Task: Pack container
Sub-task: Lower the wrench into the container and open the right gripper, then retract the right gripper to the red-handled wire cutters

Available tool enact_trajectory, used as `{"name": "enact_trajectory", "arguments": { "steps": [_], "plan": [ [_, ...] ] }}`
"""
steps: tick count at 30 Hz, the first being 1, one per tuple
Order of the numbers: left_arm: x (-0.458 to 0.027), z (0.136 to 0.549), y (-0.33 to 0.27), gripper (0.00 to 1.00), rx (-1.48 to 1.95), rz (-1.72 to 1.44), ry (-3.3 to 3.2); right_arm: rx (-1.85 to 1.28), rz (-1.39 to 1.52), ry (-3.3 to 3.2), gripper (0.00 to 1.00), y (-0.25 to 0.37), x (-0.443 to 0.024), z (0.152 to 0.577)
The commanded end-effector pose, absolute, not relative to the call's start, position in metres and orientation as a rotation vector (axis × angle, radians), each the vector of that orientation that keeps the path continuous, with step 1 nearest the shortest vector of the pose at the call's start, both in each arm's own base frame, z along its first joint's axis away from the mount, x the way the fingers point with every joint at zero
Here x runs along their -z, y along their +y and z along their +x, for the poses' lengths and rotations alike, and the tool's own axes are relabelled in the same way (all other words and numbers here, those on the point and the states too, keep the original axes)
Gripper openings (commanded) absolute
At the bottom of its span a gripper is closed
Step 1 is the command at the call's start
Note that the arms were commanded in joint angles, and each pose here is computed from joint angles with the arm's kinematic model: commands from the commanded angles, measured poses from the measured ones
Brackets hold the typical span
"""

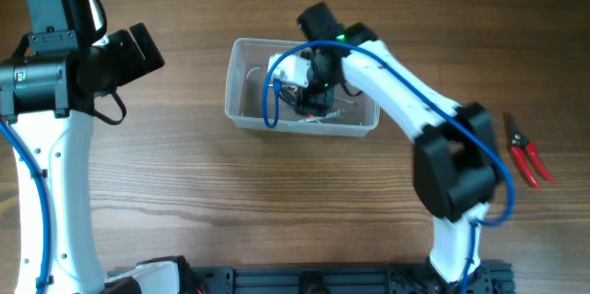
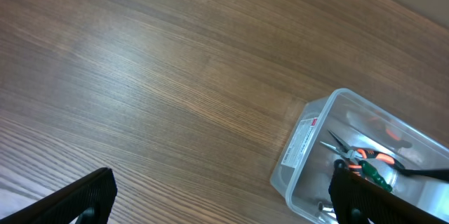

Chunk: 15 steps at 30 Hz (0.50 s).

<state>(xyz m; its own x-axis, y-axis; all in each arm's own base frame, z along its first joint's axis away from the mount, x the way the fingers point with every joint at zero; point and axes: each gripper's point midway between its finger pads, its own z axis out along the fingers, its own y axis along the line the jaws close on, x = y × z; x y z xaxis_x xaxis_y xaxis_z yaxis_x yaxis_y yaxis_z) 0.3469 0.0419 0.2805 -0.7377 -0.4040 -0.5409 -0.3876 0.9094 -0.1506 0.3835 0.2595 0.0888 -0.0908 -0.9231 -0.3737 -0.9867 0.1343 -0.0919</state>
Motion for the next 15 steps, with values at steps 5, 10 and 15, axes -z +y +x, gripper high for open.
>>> {"name": "enact_trajectory", "arguments": {
  "steps": [5, 10, 15],
  "plan": [
    [-0.279, 0.348, 0.043, 1.0, 0.036, -0.573, 2.487, -0.057, -1.27, 2.165, 0.89, 0.138, -0.247, 0.399],
    [-0.279, 0.348, 0.043, 1.0, 0.037, -0.573, 2.486, 0.045, -0.718, 2.473, 1.0, -0.011, -0.265, 0.372],
    [-0.279, 0.349, 0.044, 1.0, 0.037, -0.572, 2.481, 0.039, -0.169, 2.58, 1.0, -0.118, -0.26, 0.349]
  ]
}}
